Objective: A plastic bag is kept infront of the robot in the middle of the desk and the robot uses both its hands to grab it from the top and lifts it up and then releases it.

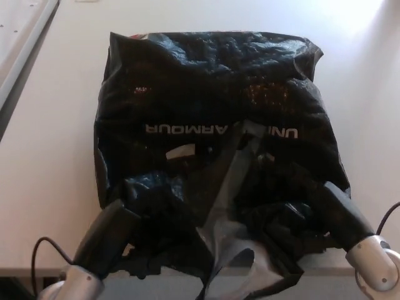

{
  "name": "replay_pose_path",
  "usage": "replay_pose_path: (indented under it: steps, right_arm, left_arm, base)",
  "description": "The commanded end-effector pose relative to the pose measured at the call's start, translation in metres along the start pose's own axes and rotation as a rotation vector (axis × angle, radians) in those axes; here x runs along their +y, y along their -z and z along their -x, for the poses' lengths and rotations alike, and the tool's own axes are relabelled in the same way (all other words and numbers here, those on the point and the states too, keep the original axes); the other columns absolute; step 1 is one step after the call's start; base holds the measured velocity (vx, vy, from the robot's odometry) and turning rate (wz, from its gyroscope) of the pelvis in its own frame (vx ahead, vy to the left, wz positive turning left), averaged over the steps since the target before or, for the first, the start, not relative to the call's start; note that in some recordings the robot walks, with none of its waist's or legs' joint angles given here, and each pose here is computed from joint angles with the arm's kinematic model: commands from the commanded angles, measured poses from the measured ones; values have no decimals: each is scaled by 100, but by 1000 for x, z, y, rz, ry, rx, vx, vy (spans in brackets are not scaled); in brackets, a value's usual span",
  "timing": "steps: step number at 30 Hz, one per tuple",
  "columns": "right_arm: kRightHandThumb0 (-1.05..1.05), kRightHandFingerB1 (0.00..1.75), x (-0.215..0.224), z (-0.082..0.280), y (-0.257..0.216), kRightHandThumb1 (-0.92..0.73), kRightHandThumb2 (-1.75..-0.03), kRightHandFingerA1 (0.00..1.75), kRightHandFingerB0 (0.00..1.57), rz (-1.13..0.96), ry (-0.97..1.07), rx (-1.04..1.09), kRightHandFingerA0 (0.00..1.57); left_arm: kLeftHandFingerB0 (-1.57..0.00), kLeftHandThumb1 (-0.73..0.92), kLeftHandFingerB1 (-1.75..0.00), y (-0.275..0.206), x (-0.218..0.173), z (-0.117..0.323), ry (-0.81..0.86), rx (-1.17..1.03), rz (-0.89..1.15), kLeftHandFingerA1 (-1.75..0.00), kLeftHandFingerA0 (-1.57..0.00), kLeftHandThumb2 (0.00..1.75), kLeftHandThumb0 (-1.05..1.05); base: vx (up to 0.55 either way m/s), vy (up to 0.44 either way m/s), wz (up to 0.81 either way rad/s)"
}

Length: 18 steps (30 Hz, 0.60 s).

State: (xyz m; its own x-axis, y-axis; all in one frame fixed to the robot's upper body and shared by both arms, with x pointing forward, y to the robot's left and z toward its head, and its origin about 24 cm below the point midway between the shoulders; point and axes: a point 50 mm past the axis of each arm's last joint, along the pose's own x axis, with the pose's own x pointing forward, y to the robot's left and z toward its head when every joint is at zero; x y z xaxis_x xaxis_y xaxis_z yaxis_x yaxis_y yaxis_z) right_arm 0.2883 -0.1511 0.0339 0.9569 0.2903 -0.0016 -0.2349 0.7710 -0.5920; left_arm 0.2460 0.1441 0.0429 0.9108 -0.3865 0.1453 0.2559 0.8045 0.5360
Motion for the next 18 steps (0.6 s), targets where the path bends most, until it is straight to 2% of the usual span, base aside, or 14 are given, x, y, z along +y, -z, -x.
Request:
replay_pose_path:
  steps: [1,2,4,5,7,9,10,11,12,14,15,16,17,18]
  right_arm:
    - [-17,151,-13,-2,13,-82,-60,172,75,-299,345,70,103]
    - [-25,143,-15,-3,12,-79,-65,163,69,-308,364,68,97]
    - [-24,140,-16,-3,12,-77,-66,161,69,-321,400,62,97]
    - [-12,166,-17,-3,12,-83,-58,175,47,-333,409,60,60]
    - [-13,168,-19,-5,10,-84,-58,175,43,-379,432,56,56]
    - [-13,165,-20,-6,9,-83,-58,175,44,-374,448,57,58]
    - [-15,165,-23,-7,8,-84,-57,175,43,-402,456,53,56]
    - [-16,164,-24,-7,6,-84,-57,175,43,-410,463,53,56]
    - [-17,162,-25,-8,5,-84,-57,175,43,-417,467,48,56]
    - [-19,161,-26,-9,3,-85,-57,175,43,-432,470,39,57]
    - [-19,162,-27,-9,2,-86,-58,175,44,-448,472,34,59]
    - [-19,162,-28,-9,1,-86,-58,175,44,-462,475,30,59]
    - [-17,173,-31,-10,-2,-82,-63,175,39,-453,484,17,66]
    - [-17,160,-34,-10,-6,-84,-58,175,48,-450,491,0,60]
  left_arm:
    - [-61,77,-175,6,-5,-2,-86,168,47,-175,-87,63,-21]
    - [-88,63,-135,5,-3,-3,-93,162,47,-147,-112,86,-42]
    - [-86,64,-135,4,-2,-4,-103,158,56,-147,-110,86,-43]
    - [-57,79,-175,3,-1,-5,-107,154,60,-175,-84,63,-25]
    - [-56,78,-175,3,4,-6,-125,156,63,-175,-84,63,-27]
    - [-56,78,-175,3,8,-7,-132,160,59,-175,-84,62,-29]
    - [-85,60,-132,5,12,-8,-149,144,67,-145,-110,87,-45]
    - [-57,76,-175,5,14,-9,-157,146,66,-175,-85,62,-30]
    - [-88,59,-135,4,16,-9,-167,144,63,-147,-112,85,-46]
    - [-88,58,-133,3,21,-9,-187,129,60,-144,-110,85,-41]
    - [-56,74,-175,3,24,-10,-194,115,58,-175,-82,61,-25]
    - [-56,74,-175,3,26,-11,-198,104,55,-175,-82,61,-25]
    - [-87,61,-135,1,30,-13,-205,91,52,-147,-110,83,-42]
    - [-89,59,-135,-2,34,-15,-218,72,41,-147,-111,83,-40]
  base:
    - [0,0,0]
    - [0,0,0]
    - [0,0,0]
    - [0,0,0]
    - [0,0,0]
    - [0,0,0]
    - [0,0,0]
    - [0,0,0]
    - [0,0,0]
    - [0,0,0]
    - [0,0,0]
    - [0,0,0]
    - [0,0,0]
    - [0,0,0]
